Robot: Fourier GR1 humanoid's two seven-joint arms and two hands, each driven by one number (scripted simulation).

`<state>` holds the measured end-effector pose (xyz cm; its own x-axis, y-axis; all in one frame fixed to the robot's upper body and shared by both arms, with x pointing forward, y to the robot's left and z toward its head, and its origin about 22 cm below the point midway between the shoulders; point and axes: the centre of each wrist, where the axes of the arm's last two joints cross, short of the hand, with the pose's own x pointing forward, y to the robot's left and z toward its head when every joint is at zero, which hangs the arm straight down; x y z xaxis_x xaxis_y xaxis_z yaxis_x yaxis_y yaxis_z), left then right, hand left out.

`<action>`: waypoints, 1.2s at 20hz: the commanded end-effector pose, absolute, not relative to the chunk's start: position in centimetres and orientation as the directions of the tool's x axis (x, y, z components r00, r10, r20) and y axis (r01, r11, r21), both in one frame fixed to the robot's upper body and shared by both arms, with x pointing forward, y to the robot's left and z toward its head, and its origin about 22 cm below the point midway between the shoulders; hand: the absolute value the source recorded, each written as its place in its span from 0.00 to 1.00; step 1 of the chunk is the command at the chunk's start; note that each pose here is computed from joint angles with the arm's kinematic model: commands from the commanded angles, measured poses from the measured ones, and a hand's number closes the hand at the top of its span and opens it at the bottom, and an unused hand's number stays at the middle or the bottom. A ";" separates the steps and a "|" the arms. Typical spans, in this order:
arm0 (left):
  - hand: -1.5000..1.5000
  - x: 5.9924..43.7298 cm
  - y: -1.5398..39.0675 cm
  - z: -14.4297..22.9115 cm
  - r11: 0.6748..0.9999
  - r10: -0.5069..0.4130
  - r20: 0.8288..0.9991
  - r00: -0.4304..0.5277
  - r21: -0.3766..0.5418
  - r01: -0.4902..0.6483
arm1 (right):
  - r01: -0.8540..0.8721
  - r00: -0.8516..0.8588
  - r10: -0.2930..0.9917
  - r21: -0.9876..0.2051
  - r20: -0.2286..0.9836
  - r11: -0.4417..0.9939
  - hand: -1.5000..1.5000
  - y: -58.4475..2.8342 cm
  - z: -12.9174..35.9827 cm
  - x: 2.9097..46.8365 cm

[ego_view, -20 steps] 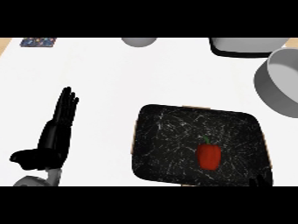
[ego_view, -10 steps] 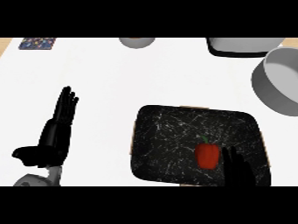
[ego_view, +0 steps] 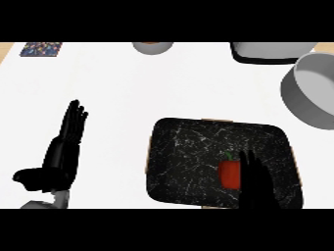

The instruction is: Pick the bell pepper from the tray and place it in the pot

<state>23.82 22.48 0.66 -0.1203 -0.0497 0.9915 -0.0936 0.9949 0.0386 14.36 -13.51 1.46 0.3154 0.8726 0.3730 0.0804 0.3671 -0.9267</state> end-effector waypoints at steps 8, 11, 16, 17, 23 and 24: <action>0.50 24.0 21.7 -0.1 0.995 -0.041 0.993 -0.114 0.030 -0.096 | 0.050 0.308 0.880 -0.930 0.361 0.364 0.00 -13.8 -1.1 17.3; 0.50 24.8 22.5 1.7 0.995 -0.048 0.990 -0.132 0.035 -0.097 | 0.181 0.237 0.921 -0.946 0.308 0.270 1.00 -12.5 -1.6 16.0; 0.50 23.7 24.8 0.1 0.995 -0.038 0.990 -0.135 0.024 -0.100 | 0.228 0.232 0.925 -0.942 0.300 0.248 1.00 -14.9 -0.2 16.1; 0.50 23.9 22.3 -0.7 0.995 -0.047 0.991 -0.127 0.035 -0.096 | 0.249 0.218 0.927 -0.936 0.304 0.248 1.00 -13.4 -1.3 17.8; 0.50 24.1 23.7 1.3 0.995 -0.045 0.990 -0.135 0.033 -0.093 | 0.093 0.204 0.938 -0.959 0.281 0.267 1.00 -13.0 -1.5 21.6; 0.50 24.1 22.4 0.1 0.996 -0.051 0.990 -0.131 0.041 -0.083 | 0.017 0.184 0.947 -0.964 0.265 0.267 1.00 -12.9 0.1 23.0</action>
